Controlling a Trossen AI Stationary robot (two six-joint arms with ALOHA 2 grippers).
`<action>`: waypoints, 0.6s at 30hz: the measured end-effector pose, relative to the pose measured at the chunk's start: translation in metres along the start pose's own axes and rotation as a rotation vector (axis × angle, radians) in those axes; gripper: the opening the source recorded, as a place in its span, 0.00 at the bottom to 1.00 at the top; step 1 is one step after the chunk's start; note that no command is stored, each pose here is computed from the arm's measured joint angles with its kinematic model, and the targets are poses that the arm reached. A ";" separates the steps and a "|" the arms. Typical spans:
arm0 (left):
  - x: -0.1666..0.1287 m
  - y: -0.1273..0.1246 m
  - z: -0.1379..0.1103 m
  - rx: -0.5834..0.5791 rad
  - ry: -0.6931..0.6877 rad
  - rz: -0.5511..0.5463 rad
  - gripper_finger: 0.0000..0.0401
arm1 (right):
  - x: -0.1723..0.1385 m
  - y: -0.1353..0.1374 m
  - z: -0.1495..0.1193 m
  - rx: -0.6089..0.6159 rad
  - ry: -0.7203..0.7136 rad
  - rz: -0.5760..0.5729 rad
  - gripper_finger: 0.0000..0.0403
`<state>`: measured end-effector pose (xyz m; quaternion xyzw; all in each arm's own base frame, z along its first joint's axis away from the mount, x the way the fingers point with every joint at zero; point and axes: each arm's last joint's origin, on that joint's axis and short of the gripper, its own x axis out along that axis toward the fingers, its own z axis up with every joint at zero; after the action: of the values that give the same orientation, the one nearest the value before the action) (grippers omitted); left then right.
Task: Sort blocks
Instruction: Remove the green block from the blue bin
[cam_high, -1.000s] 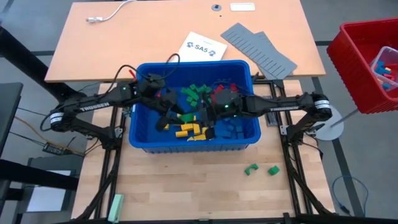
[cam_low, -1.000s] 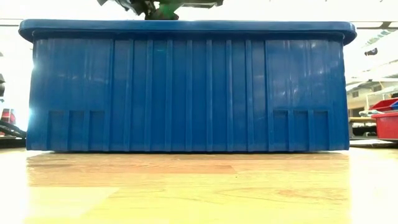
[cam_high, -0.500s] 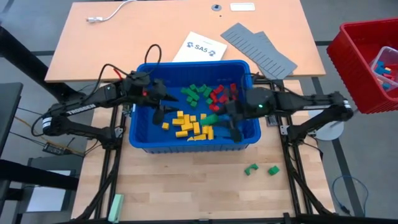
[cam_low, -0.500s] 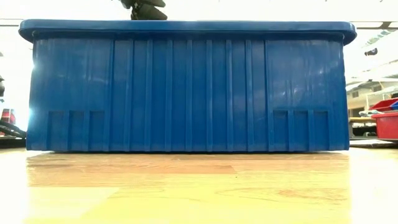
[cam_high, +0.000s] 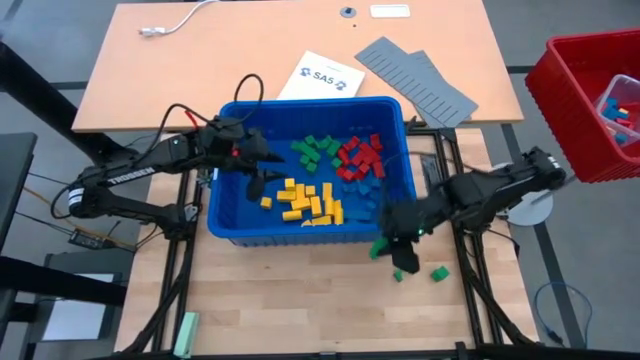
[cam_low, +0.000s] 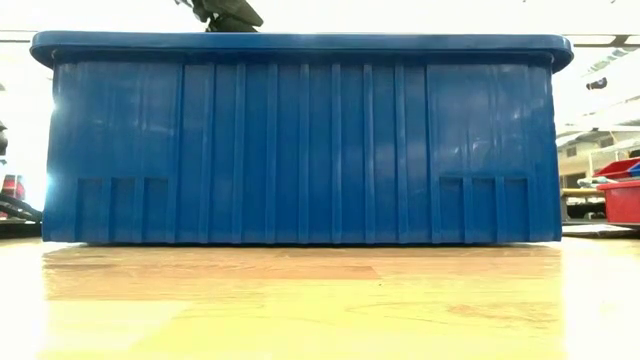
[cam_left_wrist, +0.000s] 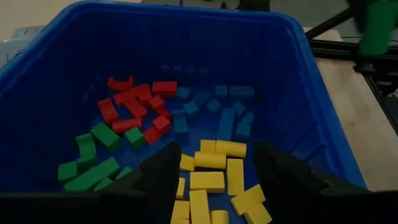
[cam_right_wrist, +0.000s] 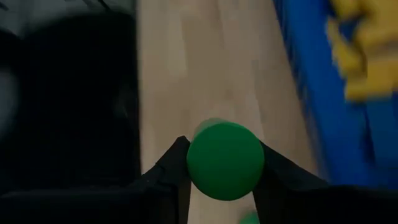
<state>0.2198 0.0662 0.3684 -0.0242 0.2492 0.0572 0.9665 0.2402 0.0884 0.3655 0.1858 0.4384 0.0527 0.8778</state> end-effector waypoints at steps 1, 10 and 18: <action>0.000 0.000 0.000 0.000 -0.001 0.002 0.53 | 0.005 0.002 -0.005 0.012 0.052 -0.024 0.29; 0.000 0.000 0.000 0.000 0.000 0.004 0.53 | 0.057 0.028 -0.050 0.012 0.363 -0.270 0.29; 0.000 0.000 0.000 0.000 0.000 0.004 0.53 | 0.093 0.017 -0.089 0.018 0.208 -0.491 0.29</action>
<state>0.2197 0.0664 0.3684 -0.0237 0.2493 0.0593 0.9663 0.2281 0.1526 0.2535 0.0754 0.5588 -0.1471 0.8127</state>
